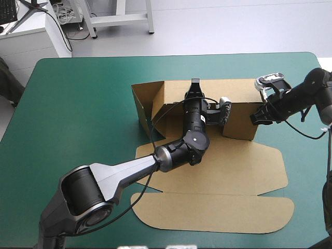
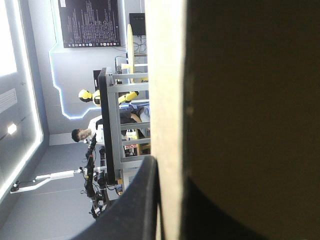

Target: Fold the box

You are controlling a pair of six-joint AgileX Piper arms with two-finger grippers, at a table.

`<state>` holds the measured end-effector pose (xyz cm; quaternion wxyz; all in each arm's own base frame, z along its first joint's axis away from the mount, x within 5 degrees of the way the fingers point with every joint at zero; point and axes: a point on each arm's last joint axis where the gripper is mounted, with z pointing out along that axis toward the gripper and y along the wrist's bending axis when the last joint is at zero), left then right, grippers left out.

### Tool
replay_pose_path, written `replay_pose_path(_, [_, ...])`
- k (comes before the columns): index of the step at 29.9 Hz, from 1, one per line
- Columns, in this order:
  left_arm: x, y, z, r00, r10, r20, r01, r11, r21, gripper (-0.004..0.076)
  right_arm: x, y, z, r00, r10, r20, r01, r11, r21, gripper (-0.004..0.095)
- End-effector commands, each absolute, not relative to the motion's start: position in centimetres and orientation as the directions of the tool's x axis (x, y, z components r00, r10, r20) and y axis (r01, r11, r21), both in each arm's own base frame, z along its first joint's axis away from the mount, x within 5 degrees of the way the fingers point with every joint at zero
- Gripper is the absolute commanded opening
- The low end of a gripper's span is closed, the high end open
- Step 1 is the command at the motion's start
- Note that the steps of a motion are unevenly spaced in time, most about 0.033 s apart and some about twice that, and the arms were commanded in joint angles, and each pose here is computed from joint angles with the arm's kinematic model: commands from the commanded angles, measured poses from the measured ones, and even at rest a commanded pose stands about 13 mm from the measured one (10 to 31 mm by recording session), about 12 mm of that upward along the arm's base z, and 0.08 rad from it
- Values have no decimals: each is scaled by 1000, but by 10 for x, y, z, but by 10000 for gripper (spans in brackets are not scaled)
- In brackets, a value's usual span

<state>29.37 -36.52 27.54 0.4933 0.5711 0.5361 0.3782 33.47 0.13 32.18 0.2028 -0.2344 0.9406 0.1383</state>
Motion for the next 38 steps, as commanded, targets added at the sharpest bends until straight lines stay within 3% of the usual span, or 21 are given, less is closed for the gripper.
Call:
replay_pose_path(1, [284,-372,292,221,961,-165,249,108,962,-10,336,8,349,-706,-367,-606,-541,831,128,361])
replay_pose_path(5, [284,-372,294,225,962,-152,232,98,968,-10,340,13,354,-655,-344,-673,-567,812,137,361])
replay_pose_path(11, [284,-373,293,232,960,-158,236,102,966,-10,349,13,343,-669,-329,-666,-560,812,161,361])
replay_pose_path(19, [284,-373,293,233,958,-167,241,110,964,-10,368,17,317,-725,-246,-643,-535,790,301,349])
replay_pose_path(21, [284,-374,293,231,957,-177,242,120,963,-10,370,18,313,-735,-240,-634,-532,784,320,285])
replay_pose_path(25, [283,-374,294,241,954,-176,237,118,964,-10,370,18,312,-736,-244,-631,-535,781,322,-13])
replay_pose_path(38, [284,-376,297,253,945,-207,210,155,965,-10,368,23,310,-743,-279,-609,-544,781,307,4])
